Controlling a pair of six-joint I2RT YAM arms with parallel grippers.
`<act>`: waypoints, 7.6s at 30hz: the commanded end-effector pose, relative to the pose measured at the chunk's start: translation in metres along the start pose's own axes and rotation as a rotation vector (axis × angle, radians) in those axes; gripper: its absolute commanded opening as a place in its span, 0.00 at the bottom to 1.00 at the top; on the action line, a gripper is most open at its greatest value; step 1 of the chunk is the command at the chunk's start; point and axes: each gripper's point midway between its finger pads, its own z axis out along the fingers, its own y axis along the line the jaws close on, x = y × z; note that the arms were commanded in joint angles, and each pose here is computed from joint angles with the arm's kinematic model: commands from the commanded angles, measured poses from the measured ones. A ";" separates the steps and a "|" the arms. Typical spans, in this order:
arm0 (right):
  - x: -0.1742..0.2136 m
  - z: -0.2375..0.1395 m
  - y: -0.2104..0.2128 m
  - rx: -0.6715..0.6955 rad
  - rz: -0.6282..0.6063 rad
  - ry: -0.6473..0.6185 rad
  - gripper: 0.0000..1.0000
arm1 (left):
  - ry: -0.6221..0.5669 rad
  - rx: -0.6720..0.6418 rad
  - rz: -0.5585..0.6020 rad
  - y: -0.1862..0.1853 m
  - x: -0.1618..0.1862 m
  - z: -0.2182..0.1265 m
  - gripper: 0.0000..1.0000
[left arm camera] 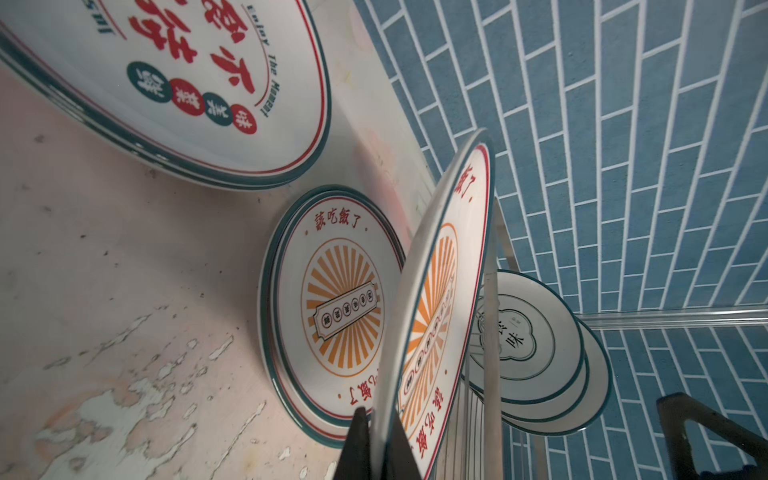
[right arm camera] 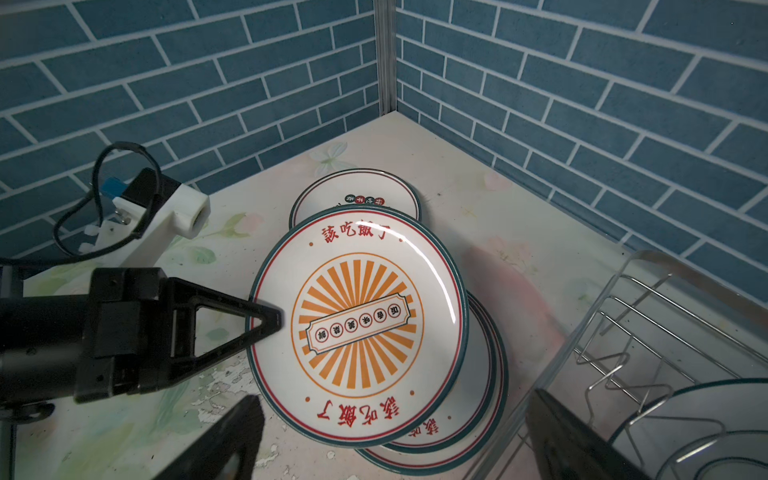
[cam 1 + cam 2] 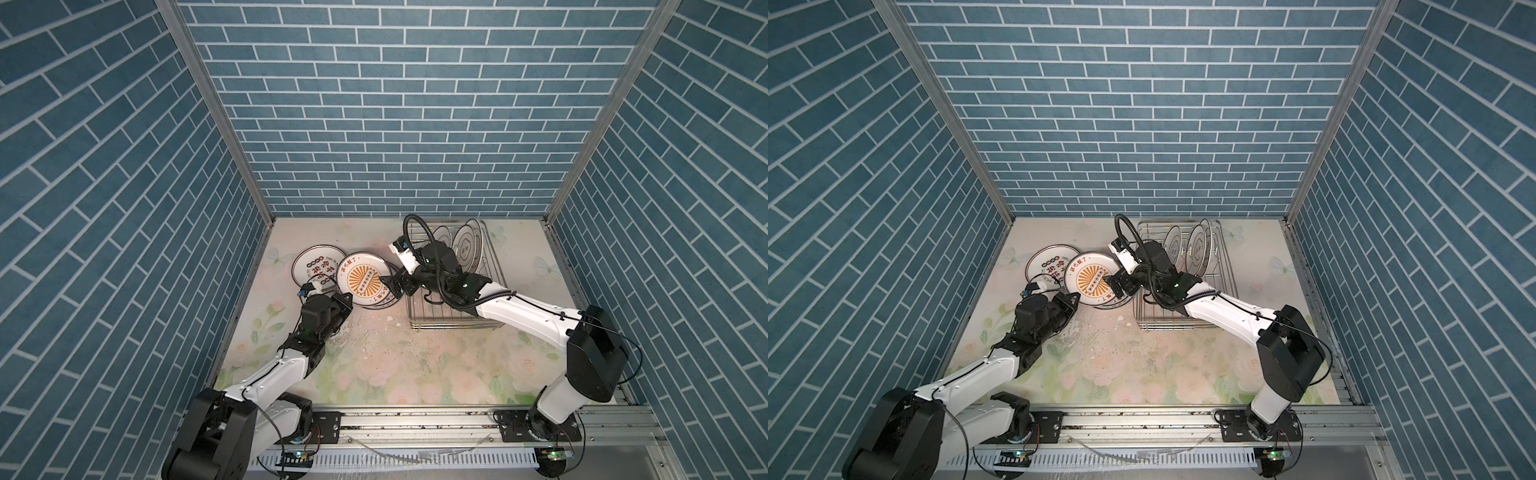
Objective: Unload the plates from the dish rack
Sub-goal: 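Lower the sunburst plate onto the sunburst stack and open the left gripper, then raise the left gripper toward the rack while the right gripper reaches into the rack, then lower the right gripper onto the rim of the nearest cloud-emblem plate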
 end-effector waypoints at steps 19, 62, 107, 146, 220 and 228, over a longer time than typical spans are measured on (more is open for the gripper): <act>0.004 0.028 0.006 -0.044 0.039 0.015 0.99 | 0.098 0.019 -0.107 -0.004 0.013 0.047 0.00; 0.032 0.042 0.002 -0.044 0.085 -0.042 0.98 | 0.138 -0.135 -0.144 0.032 0.029 0.066 0.10; 0.039 0.038 -0.008 0.013 0.097 -0.035 0.98 | -0.006 -0.300 0.015 0.023 0.000 0.039 0.47; 0.034 -0.138 -0.209 0.706 0.396 -0.191 0.96 | 0.002 0.870 0.946 -0.243 0.111 -0.062 1.00; 0.026 -0.118 -0.297 1.091 0.244 -0.050 0.07 | 0.022 0.743 0.819 -0.226 0.137 -0.010 1.00; 0.014 -0.112 -0.291 1.142 0.155 -0.029 0.06 | -0.004 0.710 0.820 -0.221 0.131 -0.010 1.00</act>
